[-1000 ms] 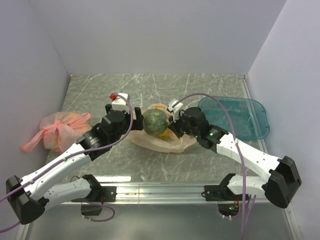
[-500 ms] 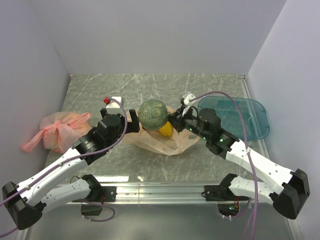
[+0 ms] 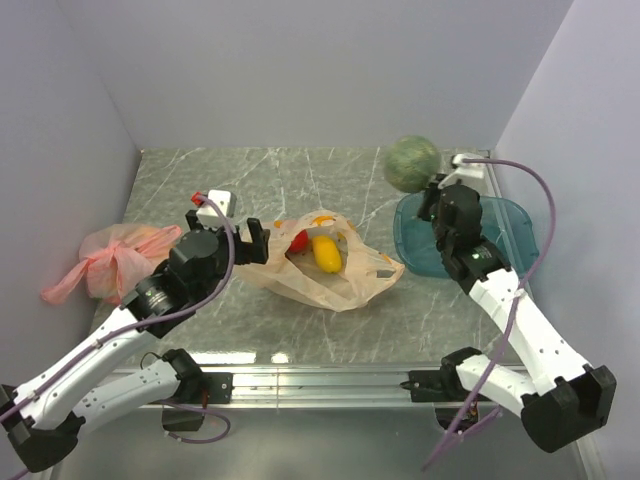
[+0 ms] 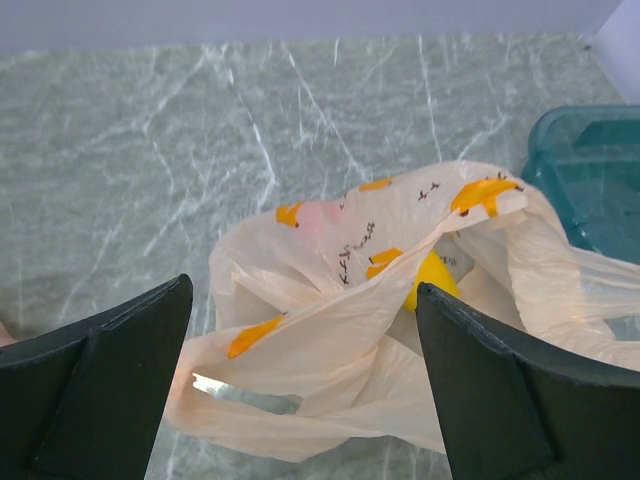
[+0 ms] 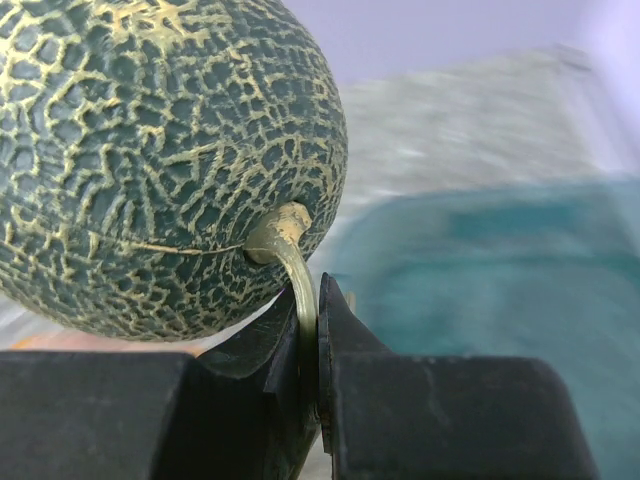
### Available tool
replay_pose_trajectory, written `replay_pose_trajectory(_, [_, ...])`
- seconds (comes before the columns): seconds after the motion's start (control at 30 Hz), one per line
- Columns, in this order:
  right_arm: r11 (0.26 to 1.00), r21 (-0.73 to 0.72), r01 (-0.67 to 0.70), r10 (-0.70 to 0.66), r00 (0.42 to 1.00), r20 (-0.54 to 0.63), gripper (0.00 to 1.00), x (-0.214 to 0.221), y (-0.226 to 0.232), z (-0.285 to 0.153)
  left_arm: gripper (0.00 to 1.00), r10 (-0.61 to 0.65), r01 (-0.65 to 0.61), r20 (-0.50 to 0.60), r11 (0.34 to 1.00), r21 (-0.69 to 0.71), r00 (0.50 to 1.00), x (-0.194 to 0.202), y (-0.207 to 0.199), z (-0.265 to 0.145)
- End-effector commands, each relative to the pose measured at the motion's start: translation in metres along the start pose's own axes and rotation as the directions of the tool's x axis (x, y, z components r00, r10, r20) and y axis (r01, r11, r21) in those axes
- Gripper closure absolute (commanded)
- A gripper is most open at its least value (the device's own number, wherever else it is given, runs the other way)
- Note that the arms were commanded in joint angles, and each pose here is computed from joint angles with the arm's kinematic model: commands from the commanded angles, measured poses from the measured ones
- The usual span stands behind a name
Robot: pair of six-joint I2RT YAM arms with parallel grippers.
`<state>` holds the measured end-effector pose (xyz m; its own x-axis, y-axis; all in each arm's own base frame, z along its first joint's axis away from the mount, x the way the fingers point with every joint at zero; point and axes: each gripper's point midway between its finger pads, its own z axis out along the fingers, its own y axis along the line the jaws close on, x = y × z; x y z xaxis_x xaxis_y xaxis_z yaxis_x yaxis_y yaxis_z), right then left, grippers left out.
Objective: Untie the knot of the plastic bag and take out the fruit
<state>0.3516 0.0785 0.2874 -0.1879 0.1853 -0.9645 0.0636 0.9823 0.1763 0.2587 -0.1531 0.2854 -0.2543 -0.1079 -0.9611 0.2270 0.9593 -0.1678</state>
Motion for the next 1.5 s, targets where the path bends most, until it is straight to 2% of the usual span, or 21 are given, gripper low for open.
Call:
replay_pose_trajectory(0.0, [0.958,0.276,-0.078,0.070,0.997,0.040,1.00,-0.008,-0.068,-0.002,0.01,0.011,-0.013,0.104,1.000,0.019,0.995,-0.027,0.002,-0.009])
replay_pose_trajectory(0.07, [0.930,0.356,-0.088,0.088,0.996,0.015,1.00,0.003,-0.090,0.003,0.01,0.019,-0.019,0.105,1.000,-0.005,0.994,-0.021,0.007,-0.008])
replay_pose_trajectory(0.2, [0.828,0.555,-0.074,0.121,0.992,-0.047,1.00,0.037,-0.150,0.014,0.01,0.028,-0.024,0.082,0.998,-0.052,0.996,-0.007,0.016,-0.003])
replay_pose_trajectory(0.33, [0.773,0.630,-0.078,0.178,0.979,-0.098,1.00,0.066,-0.179,0.027,0.01,0.032,-0.028,0.055,0.997,-0.071,0.998,0.010,0.020,0.002])
replay_pose_trajectory(0.5, [0.743,0.670,-0.014,0.203,0.958,-0.205,0.99,0.103,-0.187,0.050,0.01,0.046,-0.043,0.036,0.995,-0.088,0.998,0.015,0.022,0.005])
replay_pose_trajectory(0.6, [0.738,0.674,0.007,0.227,0.939,-0.258,0.83,0.123,-0.186,0.061,0.01,0.053,-0.049,0.036,0.993,-0.111,0.998,0.017,0.027,0.004])
replay_pose_trajectory(0.63, [0.744,0.668,0.015,0.234,0.931,-0.281,0.73,0.129,-0.185,0.063,0.01,0.057,-0.052,0.036,0.991,-0.125,0.998,0.018,0.030,0.004])
replay_pose_trajectory(0.7, [0.750,0.661,0.020,0.247,0.919,-0.307,0.62,0.139,-0.183,0.067,0.01,0.057,-0.052,0.037,0.990,-0.133,0.998,0.017,0.032,0.003])
replay_pose_trajectory(0.73, [0.760,0.650,0.012,0.254,0.914,-0.315,0.53,0.142,-0.180,0.069,0.01,0.056,-0.050,0.041,0.990,-0.135,0.998,0.016,0.032,0.003])
replay_pose_trajectory(0.83, [0.781,0.625,-0.003,0.265,0.907,-0.326,0.42,0.145,-0.174,0.067,0.01,0.058,-0.053,0.036,0.990,-0.132,0.998,0.018,0.031,0.003])
replay_pose_trajectory(0.93, [0.819,0.573,-0.019,0.254,0.908,-0.332,0.38,0.135,-0.158,0.062,0.01,0.063,-0.058,0.029,0.989,-0.136,0.998,0.019,0.032,0.005])
replay_pose_trajectory(1.03, [0.873,0.487,-0.016,0.193,0.929,-0.315,0.38,0.109,-0.127,0.053,0.01,0.067,-0.063,0.021,0.988,-0.140,0.998,0.021,0.032,0.006])
replay_pose_trajectory(1.1, [0.911,0.411,-0.010,0.131,0.955,-0.267,0.38,0.076,-0.104,0.044,0.01,0.073,-0.070,0.013,0.988,-0.138,0.997,0.023,0.032,0.007])
replay_pose_trajectory(1.2, [0.971,0.239,-0.003,0.052,0.979,-0.197,0.38,0.037,-0.049,0.027,0.01,0.079,-0.077,0.007,0.987,-0.143,0.997,0.024,0.033,0.008])
replay_pose_trajectory(1.23, [0.995,0.094,0.025,-0.007,0.981,-0.196,0.38,0.031,-0.013,0.020,0.01,0.080,-0.078,0.006,0.988,-0.135,0.997,0.024,0.031,0.009])
replay_pose_trajectory(1.27, [1.000,0.013,0.026,-0.023,0.987,-0.160,0.38,0.018,0.005,0.010,0.01,0.086,-0.085,0.002,0.987,-0.136,0.996,0.026,0.032,0.010])
replay_pose_trajectory(1.4, [0.940,-0.327,0.098,-0.132,0.988,-0.082,0.41,0.008,0.091,-0.029,0.01,0.099,-0.101,-0.024,0.989,-0.111,0.995,0.032,0.026,0.015])
replay_pose_trajectory(1.47, [0.865,-0.490,0.108,-0.163,0.984,-0.071,0.43,0.019,0.137,-0.054,0.01,0.111,-0.114,-0.046,0.989,-0.092,0.993,0.037,0.022,0.018])
